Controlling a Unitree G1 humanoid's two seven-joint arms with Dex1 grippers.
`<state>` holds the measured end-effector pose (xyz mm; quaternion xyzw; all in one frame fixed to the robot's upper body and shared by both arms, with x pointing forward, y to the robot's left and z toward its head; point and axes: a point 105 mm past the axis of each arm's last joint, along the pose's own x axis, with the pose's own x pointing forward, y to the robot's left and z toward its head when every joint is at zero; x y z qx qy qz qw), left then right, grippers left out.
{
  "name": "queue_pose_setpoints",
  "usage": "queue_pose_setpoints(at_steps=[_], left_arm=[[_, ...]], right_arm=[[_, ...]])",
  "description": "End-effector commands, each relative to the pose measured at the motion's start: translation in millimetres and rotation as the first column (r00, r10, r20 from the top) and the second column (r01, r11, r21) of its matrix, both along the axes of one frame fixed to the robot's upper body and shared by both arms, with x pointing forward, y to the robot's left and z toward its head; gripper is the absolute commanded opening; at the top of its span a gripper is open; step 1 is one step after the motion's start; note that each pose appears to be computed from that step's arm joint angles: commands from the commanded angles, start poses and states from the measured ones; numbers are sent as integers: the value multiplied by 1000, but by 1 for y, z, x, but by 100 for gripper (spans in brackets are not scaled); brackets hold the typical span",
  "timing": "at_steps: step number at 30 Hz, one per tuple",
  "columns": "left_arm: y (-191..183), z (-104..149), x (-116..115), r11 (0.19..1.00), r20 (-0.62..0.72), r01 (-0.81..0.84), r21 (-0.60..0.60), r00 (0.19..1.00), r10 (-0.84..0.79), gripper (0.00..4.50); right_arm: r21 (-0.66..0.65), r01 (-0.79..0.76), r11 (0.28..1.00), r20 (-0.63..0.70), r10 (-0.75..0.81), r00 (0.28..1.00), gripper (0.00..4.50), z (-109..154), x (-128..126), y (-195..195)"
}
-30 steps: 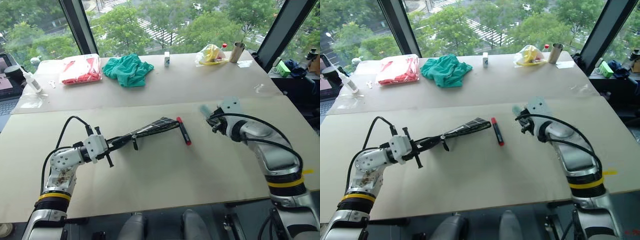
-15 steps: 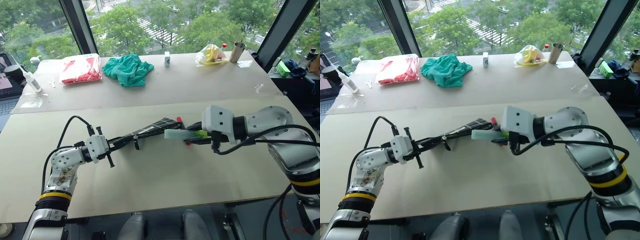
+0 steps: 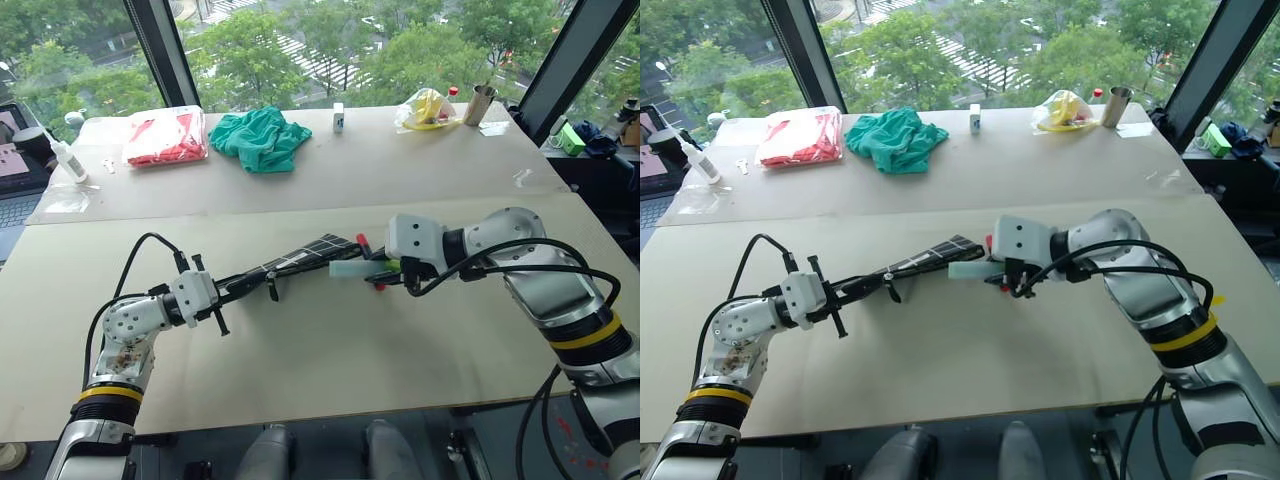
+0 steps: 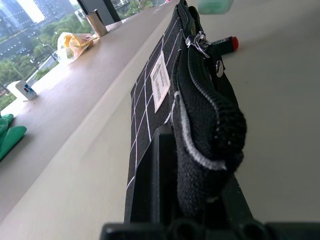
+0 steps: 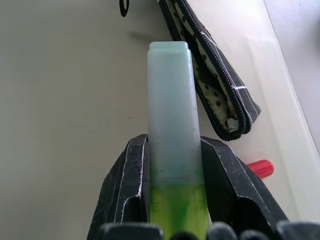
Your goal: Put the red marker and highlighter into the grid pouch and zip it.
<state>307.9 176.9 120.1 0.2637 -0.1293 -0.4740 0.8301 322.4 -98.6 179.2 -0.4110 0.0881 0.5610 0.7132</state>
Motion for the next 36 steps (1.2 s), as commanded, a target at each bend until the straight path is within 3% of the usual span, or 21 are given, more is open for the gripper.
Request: queue_pose_setpoints(at_steps=[1,11,15,24,33,36], left_arm=[[-3,7,-3,1000,43,14,9,999,-14,0],[-4,4,-5,1000,40,17,13,999,-17,0],[-4,5,-5,1000,40,17,11,999,-17,0],[-6,3,-5,999,32,31,19,999,-32,0],[-10,4,-1,999,30,47,17,998,-48,0],[-12,4,0,998,30,52,16,998,-53,0]], right_arm=[[20,13,1000,67,-14,998,106,15,10,2],[56,3,998,-14,-2,1000,106,16,6,-3],[17,66,998,-7,-66,998,106,11,17,-9],[-2,135,991,17,-135,991,106,5,35,33],[-98,-129,987,116,140,983,106,-4,4,88],[-221,-164,961,167,203,965,106,-19,4,84]])
